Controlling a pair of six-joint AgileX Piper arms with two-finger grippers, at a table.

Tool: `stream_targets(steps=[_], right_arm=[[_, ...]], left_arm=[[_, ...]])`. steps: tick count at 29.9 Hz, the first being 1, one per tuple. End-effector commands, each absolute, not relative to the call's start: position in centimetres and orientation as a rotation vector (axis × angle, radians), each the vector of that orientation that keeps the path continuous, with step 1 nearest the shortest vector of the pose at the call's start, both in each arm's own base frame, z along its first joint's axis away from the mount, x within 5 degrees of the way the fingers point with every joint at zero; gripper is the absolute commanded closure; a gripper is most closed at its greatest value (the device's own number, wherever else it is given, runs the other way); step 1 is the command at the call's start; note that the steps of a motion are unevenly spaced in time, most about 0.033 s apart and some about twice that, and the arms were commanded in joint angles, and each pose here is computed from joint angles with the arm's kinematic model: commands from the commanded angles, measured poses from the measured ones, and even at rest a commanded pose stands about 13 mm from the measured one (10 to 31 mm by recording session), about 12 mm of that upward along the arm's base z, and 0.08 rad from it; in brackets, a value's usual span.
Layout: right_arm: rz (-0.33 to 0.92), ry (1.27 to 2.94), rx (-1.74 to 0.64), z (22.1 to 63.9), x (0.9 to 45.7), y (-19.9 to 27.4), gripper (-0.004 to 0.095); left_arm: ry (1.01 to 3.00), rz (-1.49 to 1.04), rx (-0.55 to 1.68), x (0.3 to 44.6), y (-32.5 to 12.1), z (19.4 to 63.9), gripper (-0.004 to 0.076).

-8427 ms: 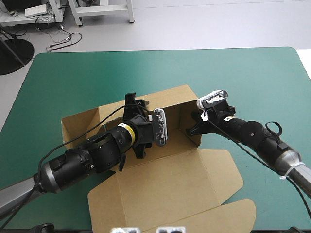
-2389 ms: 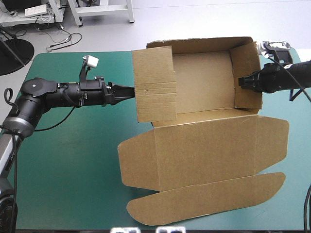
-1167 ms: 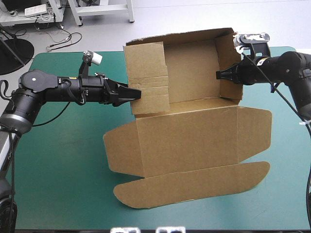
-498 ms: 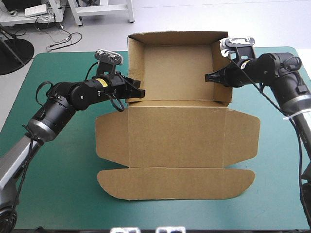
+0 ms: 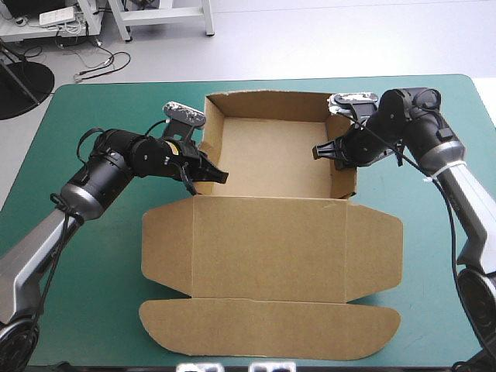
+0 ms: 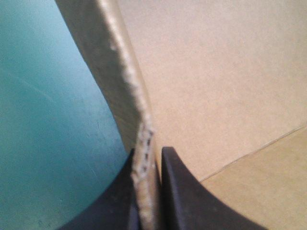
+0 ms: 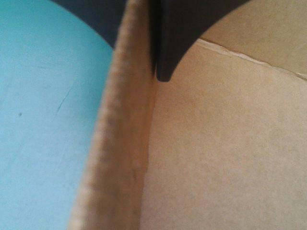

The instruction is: Fold the box

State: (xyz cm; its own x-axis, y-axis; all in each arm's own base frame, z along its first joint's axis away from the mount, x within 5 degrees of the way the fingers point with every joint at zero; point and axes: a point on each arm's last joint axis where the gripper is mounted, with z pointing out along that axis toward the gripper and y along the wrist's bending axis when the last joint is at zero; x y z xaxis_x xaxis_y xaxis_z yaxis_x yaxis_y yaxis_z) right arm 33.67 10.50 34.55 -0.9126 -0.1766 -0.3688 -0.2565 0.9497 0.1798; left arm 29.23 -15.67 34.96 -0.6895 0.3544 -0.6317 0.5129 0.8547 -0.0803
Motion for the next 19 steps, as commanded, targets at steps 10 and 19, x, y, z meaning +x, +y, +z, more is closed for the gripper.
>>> stream_targets(steps=[10, 19], right_arm=[[0.208, 2.773, -0.582, 33.4, 32.5, 15.5, 0.0926], [0.146, 2.820, -0.608, 31.4, 32.9, 17.1, 0.0927]], left_arm=[[2.667, -0.368, 0.830, 29.3, -17.5, 34.5, 0.0734], [2.747, -0.263, 0.872, 29.4, -17.0, 33.4, 0.0734]])
